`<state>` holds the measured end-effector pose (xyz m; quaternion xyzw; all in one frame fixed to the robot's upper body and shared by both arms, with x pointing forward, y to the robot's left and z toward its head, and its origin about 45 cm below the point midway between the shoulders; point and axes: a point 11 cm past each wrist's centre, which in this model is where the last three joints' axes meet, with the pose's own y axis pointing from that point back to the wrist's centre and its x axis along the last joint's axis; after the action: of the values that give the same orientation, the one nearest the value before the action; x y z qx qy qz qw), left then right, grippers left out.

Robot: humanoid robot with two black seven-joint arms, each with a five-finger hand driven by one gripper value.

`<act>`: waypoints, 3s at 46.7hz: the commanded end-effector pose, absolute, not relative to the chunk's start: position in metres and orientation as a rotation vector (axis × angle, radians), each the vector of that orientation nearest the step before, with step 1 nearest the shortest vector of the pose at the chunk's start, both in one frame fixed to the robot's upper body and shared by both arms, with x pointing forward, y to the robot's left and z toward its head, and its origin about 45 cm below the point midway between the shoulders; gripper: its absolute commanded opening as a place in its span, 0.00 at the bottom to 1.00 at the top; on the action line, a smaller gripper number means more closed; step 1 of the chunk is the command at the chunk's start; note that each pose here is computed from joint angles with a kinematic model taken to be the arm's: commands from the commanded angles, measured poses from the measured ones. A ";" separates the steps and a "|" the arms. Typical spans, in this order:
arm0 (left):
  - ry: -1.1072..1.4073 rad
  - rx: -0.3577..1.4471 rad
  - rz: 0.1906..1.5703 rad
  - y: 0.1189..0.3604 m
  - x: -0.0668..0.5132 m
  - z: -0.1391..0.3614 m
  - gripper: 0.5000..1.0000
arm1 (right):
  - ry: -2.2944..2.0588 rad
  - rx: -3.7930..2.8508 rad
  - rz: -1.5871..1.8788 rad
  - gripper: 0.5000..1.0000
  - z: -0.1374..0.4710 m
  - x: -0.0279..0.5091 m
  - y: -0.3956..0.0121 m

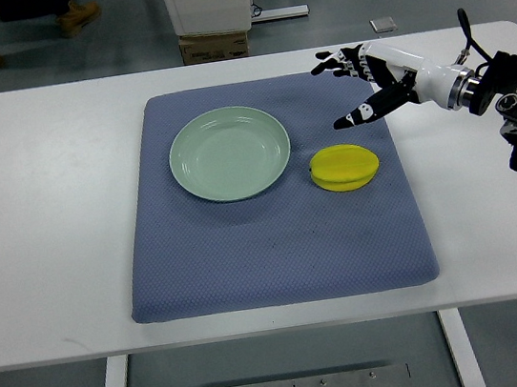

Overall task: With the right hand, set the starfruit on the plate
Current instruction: 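Reach the open right hand toward the yellow starfruit beside the plate, then close the right hand fingers around the starfruit, then lift the starfruit with the right hand and carry it over the plate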

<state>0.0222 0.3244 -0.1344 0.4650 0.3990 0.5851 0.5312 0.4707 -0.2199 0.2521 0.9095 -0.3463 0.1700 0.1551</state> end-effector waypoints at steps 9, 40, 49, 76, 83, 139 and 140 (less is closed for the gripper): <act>0.952 1.110 1.396 0.324 0.022 -0.134 1.00 | -0.856 2.557 0.606 1.00 0.258 0.470 -0.213; 0.952 1.110 1.396 0.324 0.022 -0.134 1.00 | -0.649 2.380 0.722 1.00 0.222 0.457 -0.214; 0.952 1.110 1.396 0.324 0.022 -0.134 1.00 | -0.591 2.370 0.730 1.00 0.212 0.453 -0.204; 0.952 1.110 1.396 0.324 0.022 -0.134 1.00 | -0.605 2.290 0.830 0.38 0.203 0.455 -0.206; 0.952 1.110 1.396 0.324 0.022 -0.134 1.00 | -0.608 2.287 0.827 0.07 0.203 0.455 -0.207; 0.952 1.110 1.396 0.324 0.022 -0.134 1.00 | -0.604 2.368 0.969 0.00 0.280 0.483 -0.078; 0.952 1.110 1.396 0.324 0.022 -0.134 1.00 | -0.599 2.366 0.970 0.00 0.280 0.482 -0.074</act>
<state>0.0221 0.3244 -0.1344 0.4651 0.3991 0.5851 0.5311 0.4835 -0.0857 0.2788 0.8712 -0.2256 0.3541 0.2544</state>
